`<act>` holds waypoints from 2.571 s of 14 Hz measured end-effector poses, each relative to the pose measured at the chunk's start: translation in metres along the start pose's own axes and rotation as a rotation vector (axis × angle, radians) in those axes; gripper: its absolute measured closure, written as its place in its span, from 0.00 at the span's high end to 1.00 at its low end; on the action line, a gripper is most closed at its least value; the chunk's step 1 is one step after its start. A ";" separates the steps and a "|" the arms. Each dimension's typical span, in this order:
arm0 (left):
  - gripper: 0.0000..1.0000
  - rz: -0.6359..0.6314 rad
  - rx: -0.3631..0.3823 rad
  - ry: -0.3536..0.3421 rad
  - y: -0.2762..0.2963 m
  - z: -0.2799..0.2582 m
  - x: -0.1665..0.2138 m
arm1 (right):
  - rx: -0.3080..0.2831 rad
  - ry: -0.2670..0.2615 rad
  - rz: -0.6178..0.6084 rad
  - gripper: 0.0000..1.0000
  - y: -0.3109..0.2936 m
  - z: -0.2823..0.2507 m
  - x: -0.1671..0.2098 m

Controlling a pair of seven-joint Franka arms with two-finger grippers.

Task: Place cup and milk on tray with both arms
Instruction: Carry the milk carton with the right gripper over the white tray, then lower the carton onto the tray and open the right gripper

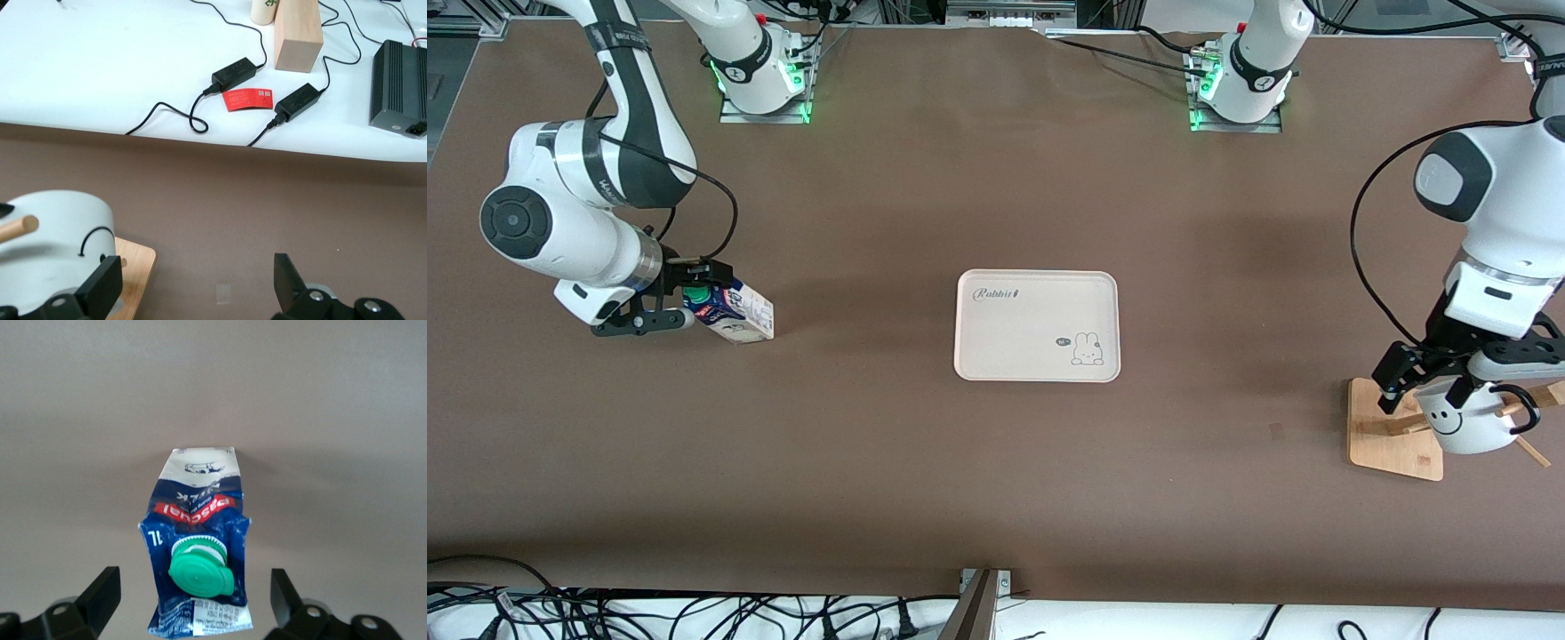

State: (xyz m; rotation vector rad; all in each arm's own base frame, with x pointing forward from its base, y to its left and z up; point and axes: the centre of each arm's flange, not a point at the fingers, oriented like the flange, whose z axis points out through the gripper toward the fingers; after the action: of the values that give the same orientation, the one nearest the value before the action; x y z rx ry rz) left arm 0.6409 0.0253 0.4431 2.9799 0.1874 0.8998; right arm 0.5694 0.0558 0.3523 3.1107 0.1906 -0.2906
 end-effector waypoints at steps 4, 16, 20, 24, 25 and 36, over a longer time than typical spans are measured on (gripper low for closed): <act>1.00 -0.020 -0.004 -0.025 -0.004 -0.010 -0.023 | 0.000 0.001 0.002 0.79 0.001 0.017 -0.005; 1.00 -0.267 -0.003 0.050 -0.028 -0.039 -0.056 | 0.137 0.014 0.163 0.31 -0.170 -0.074 0.002; 1.00 -0.342 0.012 0.113 -0.048 -0.031 -0.065 | 0.189 0.046 0.246 0.31 -0.341 -0.060 -0.004; 1.00 -0.390 0.014 0.191 -0.051 -0.008 -0.083 | 0.199 0.090 0.261 0.32 -0.418 -0.019 0.011; 1.00 -0.396 0.014 0.209 -0.051 -0.003 -0.084 | 0.203 0.100 0.264 0.32 -0.423 -0.010 0.016; 1.00 -0.420 0.016 0.288 -0.053 0.025 -0.075 | 0.197 0.123 0.280 0.81 -0.427 0.009 0.026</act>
State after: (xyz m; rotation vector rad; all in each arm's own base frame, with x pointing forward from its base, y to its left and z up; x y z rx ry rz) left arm 0.5869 0.0686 0.3779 2.6451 0.7919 1.2516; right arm 0.5409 0.4830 0.3387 3.2921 -0.2889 -0.1183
